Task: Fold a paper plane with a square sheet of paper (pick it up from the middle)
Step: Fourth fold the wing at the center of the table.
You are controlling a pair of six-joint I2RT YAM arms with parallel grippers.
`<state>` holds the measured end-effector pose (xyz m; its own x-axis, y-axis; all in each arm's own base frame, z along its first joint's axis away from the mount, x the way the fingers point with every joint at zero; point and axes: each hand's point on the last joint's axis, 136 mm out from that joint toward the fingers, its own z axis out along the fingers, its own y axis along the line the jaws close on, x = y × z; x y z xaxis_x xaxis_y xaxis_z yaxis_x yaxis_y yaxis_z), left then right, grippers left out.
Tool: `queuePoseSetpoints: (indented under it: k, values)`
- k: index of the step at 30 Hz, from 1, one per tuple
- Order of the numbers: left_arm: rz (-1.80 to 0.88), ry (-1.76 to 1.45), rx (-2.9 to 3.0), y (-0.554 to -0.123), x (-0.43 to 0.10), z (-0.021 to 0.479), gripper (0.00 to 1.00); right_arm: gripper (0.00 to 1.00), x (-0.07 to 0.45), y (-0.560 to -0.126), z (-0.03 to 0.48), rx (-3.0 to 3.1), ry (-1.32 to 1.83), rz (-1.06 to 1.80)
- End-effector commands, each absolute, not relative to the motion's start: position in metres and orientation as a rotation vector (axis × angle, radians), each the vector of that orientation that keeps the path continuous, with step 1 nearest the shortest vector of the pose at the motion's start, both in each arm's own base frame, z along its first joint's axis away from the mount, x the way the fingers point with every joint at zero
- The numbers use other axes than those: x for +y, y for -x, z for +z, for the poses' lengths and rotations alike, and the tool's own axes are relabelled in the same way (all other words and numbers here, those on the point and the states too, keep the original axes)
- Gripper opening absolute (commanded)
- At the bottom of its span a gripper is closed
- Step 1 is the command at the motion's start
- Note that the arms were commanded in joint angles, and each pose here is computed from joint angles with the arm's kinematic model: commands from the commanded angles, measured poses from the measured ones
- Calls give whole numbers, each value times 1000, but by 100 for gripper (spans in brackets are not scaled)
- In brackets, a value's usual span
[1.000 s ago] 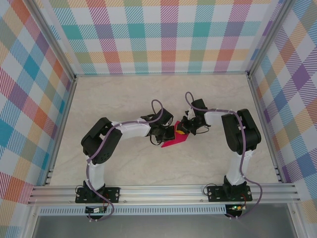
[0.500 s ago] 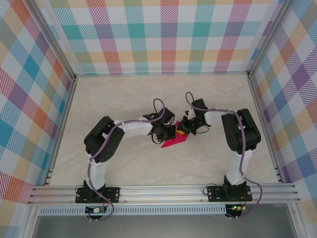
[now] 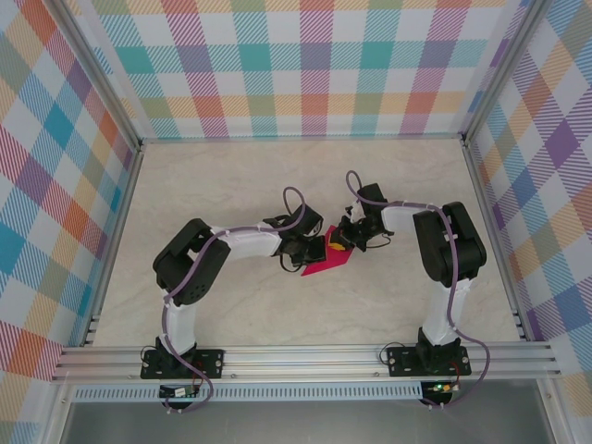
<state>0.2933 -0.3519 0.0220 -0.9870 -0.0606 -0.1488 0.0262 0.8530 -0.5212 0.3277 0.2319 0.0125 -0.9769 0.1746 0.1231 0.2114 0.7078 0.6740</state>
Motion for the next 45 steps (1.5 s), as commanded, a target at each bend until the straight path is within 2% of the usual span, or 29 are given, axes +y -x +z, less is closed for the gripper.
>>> queuePoseSetpoints:
  k: [1,5,13,18,24,32,45]
  values:
    - [-673,57,2998,-269,-318,3,4,2,194,-292,-49,-2849,440,-733]
    - [-698,63,3000,-266,-316,6,4,2,194,-291,-50,-2847,441,-730]
    - [-931,3,2931,-272,-345,41,6,2,194,-292,-50,-2842,441,-731]
    - [-936,2,2941,-270,-344,42,6,2,195,-292,-50,-2840,441,-732]
    - [-802,44,2982,-266,-323,30,6,2,194,-291,-52,-2837,444,-727]
    - [-905,80,2947,-272,-326,32,6,2,194,-290,-53,-2833,440,-716]
    - [-836,145,2998,-265,-307,10,5,2,193,-289,-55,-2827,444,-707]
